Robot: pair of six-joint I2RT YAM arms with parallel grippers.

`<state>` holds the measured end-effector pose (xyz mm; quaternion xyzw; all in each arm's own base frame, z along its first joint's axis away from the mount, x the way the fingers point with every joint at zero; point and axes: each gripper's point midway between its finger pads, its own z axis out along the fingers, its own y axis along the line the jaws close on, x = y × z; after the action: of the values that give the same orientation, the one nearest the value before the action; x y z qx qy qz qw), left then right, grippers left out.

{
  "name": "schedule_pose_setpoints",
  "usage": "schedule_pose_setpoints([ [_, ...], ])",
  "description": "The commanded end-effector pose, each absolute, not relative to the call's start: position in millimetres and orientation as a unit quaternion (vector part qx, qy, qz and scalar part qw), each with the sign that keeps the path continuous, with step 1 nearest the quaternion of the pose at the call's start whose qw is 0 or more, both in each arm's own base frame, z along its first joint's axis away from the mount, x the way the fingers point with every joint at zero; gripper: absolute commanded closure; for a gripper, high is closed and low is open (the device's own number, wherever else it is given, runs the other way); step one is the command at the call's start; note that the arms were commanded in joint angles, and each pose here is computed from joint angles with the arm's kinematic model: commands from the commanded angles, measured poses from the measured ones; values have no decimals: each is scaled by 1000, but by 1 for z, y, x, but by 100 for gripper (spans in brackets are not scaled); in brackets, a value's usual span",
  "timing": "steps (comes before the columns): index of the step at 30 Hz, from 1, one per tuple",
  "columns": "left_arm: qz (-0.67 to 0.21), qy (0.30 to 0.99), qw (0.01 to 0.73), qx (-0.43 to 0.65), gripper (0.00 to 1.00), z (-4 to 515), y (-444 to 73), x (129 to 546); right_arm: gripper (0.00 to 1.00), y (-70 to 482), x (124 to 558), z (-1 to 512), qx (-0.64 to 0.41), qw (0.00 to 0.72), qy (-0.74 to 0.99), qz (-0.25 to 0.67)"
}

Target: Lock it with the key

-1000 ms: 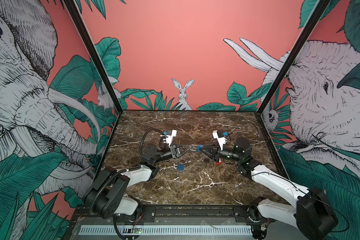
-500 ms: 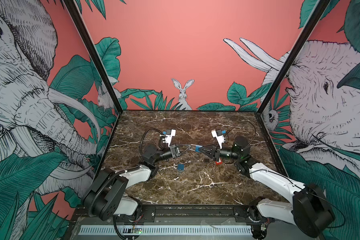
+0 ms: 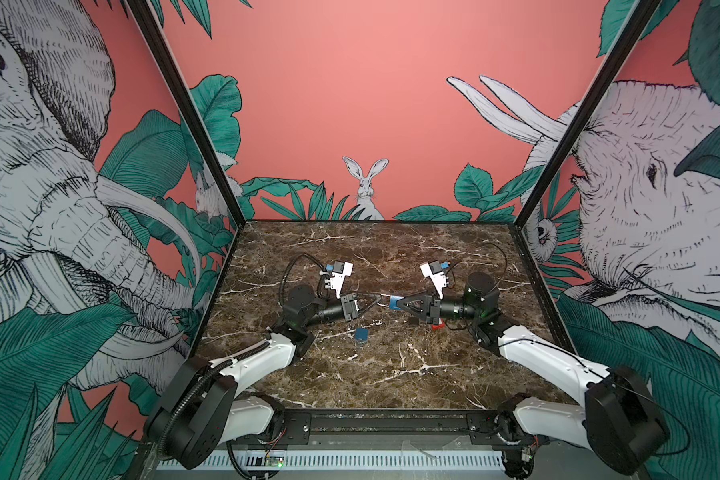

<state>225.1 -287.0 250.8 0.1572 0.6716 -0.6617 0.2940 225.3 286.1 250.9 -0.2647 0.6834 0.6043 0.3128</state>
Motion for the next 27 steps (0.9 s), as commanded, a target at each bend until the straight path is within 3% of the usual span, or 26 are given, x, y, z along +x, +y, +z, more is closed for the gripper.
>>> schedule_pose_setpoints([
  [1,-665,658,296,191,86,260,-291,213,100,287,229,277,-275,340,654,618],
  [7,-662,659,299,195,100,261,-291,212,100,290,230,282,-273,333,644,633],
  [27,-661,654,301,211,100,262,-299,205,100,293,233,283,-265,327,637,646],
])
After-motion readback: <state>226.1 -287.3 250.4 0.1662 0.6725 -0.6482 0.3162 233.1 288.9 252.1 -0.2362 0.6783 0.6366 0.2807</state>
